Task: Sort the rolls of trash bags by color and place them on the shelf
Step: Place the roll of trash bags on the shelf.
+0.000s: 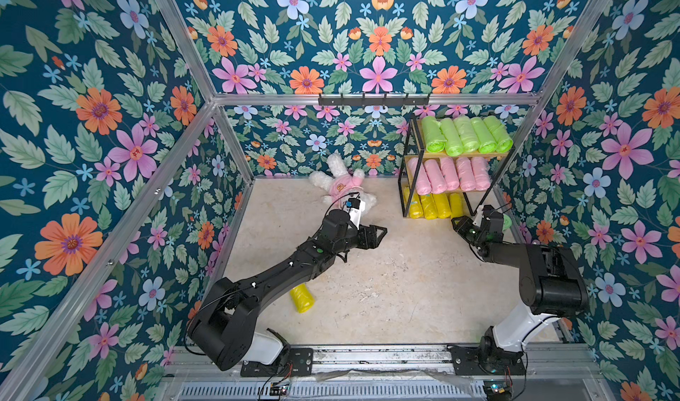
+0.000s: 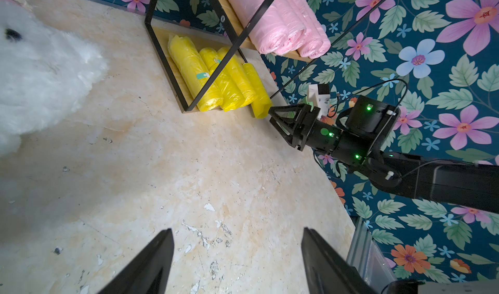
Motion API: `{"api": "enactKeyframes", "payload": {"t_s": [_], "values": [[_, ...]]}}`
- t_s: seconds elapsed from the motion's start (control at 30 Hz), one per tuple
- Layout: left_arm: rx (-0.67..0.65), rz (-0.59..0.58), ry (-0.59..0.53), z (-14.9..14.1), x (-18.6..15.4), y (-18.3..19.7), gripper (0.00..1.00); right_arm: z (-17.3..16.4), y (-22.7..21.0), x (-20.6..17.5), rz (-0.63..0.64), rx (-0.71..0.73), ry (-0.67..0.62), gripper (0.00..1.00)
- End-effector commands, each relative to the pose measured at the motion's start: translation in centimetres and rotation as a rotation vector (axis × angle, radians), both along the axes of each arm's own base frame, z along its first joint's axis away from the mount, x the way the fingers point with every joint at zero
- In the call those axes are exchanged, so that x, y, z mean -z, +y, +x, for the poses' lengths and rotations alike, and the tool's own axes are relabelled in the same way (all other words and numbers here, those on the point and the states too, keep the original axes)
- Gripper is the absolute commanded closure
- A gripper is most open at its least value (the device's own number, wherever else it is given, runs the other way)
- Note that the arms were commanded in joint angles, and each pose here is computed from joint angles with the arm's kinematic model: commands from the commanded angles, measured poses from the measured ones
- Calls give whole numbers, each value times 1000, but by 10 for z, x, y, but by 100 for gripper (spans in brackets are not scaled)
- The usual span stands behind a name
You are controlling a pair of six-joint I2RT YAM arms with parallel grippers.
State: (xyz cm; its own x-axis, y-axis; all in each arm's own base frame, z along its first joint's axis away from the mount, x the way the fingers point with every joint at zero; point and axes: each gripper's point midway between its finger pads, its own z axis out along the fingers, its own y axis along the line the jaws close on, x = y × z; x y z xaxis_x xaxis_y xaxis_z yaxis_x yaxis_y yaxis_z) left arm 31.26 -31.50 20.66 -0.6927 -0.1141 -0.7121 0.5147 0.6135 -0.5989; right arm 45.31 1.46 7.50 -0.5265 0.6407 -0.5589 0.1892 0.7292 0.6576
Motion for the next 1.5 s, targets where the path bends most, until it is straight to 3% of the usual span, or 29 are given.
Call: {"api": "enactKeyframes", "payload": {"t_s": [0.0, 0.37, 0.9, 1.27, 1.47], "values": [[-3, -4, -19, 1, -5, 0, 20, 14, -5, -10, 28, 45, -57, 53], [-5, 5, -24, 1, -6, 1, 20, 32, -27, -4, 0, 163, -66, 57], [-8, 21, -21, 3, -5, 1, 20, 52, -13, -5, 57, 90, -118, 62], [-28, 64, -8, 3, 8, 8, 20, 57, -15, -7, 67, 102, -138, 52], [-104, 173, -4, 1, 27, 34, 19, 42, -17, -17, 54, 116, -154, 43]]}}
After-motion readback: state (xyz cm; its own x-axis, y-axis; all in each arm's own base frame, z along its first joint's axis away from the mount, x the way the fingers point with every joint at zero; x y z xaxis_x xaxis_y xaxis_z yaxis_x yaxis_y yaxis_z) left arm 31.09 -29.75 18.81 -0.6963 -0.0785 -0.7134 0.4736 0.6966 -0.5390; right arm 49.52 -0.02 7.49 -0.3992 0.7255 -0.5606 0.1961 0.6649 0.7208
